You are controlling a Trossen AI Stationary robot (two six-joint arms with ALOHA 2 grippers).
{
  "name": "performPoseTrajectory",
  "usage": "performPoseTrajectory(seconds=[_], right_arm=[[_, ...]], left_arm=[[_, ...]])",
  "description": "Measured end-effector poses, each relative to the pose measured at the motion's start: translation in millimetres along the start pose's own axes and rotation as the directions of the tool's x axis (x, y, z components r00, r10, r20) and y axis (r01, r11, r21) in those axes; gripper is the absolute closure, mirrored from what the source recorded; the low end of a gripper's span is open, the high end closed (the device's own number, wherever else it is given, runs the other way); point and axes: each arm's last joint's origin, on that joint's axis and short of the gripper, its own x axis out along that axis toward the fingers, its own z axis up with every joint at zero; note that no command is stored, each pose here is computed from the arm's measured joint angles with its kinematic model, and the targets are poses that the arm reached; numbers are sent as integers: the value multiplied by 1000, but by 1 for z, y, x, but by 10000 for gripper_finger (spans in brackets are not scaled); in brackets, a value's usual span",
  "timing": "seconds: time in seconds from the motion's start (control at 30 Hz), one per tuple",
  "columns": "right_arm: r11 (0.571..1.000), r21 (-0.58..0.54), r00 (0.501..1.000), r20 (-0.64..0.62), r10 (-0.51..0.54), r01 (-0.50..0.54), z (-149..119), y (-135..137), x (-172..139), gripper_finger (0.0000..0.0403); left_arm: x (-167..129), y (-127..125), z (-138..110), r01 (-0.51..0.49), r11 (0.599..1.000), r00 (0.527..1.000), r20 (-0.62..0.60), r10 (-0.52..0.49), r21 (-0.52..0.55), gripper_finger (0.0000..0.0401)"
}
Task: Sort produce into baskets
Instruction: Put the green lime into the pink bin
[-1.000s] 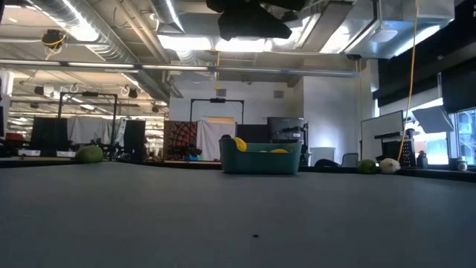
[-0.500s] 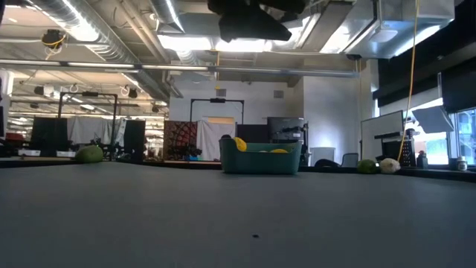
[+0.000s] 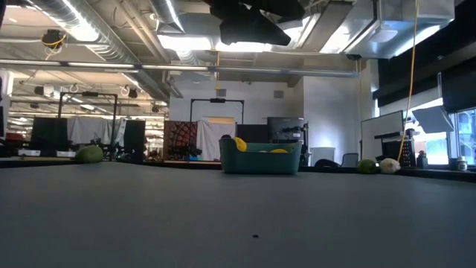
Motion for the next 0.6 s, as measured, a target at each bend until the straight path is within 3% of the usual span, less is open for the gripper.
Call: performPoseTrajectory(seconds=[0.2, 0.6], right_arm=[[1000, 15, 1000, -4, -21, 21, -1, -1, 3, 215], [997, 73, 999, -54, -6, 10, -2, -1, 3, 135]], left_arm=[[0, 0, 0, -1, 1000, 1000, -1, 1, -2, 121], [0, 1, 0, -2, 1000, 1000, -1, 2, 0, 121]])
